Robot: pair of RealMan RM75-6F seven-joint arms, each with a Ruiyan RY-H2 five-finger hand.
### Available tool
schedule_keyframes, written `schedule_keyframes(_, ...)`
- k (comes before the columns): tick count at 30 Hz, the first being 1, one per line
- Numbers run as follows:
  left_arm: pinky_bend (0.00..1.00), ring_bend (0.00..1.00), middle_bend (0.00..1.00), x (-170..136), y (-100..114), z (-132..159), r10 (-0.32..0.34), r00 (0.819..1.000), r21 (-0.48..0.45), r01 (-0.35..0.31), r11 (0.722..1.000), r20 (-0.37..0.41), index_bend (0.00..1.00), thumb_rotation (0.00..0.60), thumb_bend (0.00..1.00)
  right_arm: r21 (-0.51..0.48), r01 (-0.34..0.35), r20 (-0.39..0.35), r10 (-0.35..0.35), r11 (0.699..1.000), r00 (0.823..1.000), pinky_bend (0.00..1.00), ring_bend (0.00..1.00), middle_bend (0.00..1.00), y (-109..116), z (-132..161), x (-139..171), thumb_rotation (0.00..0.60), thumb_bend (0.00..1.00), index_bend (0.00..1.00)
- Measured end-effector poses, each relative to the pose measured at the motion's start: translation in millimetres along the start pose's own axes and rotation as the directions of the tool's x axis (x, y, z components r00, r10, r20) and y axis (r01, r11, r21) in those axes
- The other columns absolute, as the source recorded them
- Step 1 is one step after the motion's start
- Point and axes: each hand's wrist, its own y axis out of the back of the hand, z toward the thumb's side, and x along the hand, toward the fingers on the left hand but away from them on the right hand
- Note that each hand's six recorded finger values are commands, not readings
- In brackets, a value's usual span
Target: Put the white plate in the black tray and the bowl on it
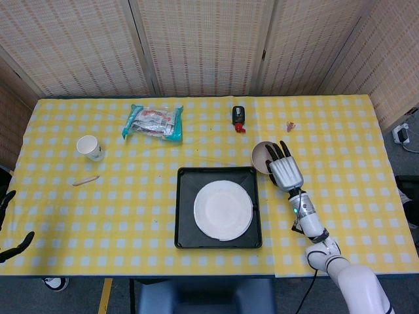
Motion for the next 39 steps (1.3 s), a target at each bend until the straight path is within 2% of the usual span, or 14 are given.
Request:
schedule_keyframes(5,0.01,0.00,0.00,-1,1,0,0.002,1.000,-0.002,-0.002,1.000,-0.003,0.00,0.600,0.31,-0.014,0.039,-0.022,-0.039,0.999,0.999,0.00,0.09,0.14,9,3,3,0.600,0.52,0.74)
schedule_keyframes(11,0.01,0.00,0.00,-1,-1,1,-0.005,1.000,-0.002,0.005,1.000,0.001,0.00,0.600,0.31,-0.061,0.066,-0.086,-0.071,0.996,0.994,0.00,0.09,0.14,20,18,12,0.600,0.52,0.74)
schedule_keyframes(16,0.01,0.00,0.00,-2,-4,4,-0.016,1.000,-0.005,0.016,1.000,0.006,0.00,0.600,0.31,-0.104,0.091,-0.169,-0.108,0.990,0.980,0.00,0.10,0.14,38,43,25,0.600,0.52,0.74)
schedule_keyframes(21,0.01,0.00,0.00,-2,-1,3,-0.010,1.000,-0.010,0.010,1.000,0.000,0.00,0.600,0.31,-0.160,0.073,-0.258,-0.113,0.985,0.960,0.00,0.10,0.14,59,77,45,0.600,0.52,0.74)
schedule_keyframes(24,0.01,0.00,0.00,-2,2,0,-0.002,1.000,-0.012,0.002,1.000,-0.008,0.00,0.600,0.31,-0.166,0.054,-0.308,-0.104,0.985,0.946,0.00,0.10,0.14,69,94,59,0.600,0.52,0.74)
schedule_keyframes(28,0.01,0.00,0.00,-3,5,-1,0.004,1.000,-0.018,-0.004,1.000,-0.011,0.00,0.600,0.31,-0.118,0.037,-0.353,-0.077,0.992,0.933,0.00,0.10,0.14,74,105,74,0.600,0.52,0.74)
schedule_keyframes(32,0.01,0.00,0.00,-4,8,-2,0.011,1.000,-0.025,-0.012,1.000,-0.011,0.00,0.600,0.31,-0.073,0.001,-0.372,-0.029,0.997,0.928,0.00,0.10,0.14,66,111,83,0.600,0.52,0.74)
schedule_keyframes(39,0.01,0.00,0.00,-4,11,-4,0.019,1.000,-0.030,-0.020,0.999,-0.014,0.00,0.600,0.31,-0.056,-0.098,-0.378,0.070,0.994,0.923,0.00,0.10,0.14,43,117,86,0.600,0.52,0.74)
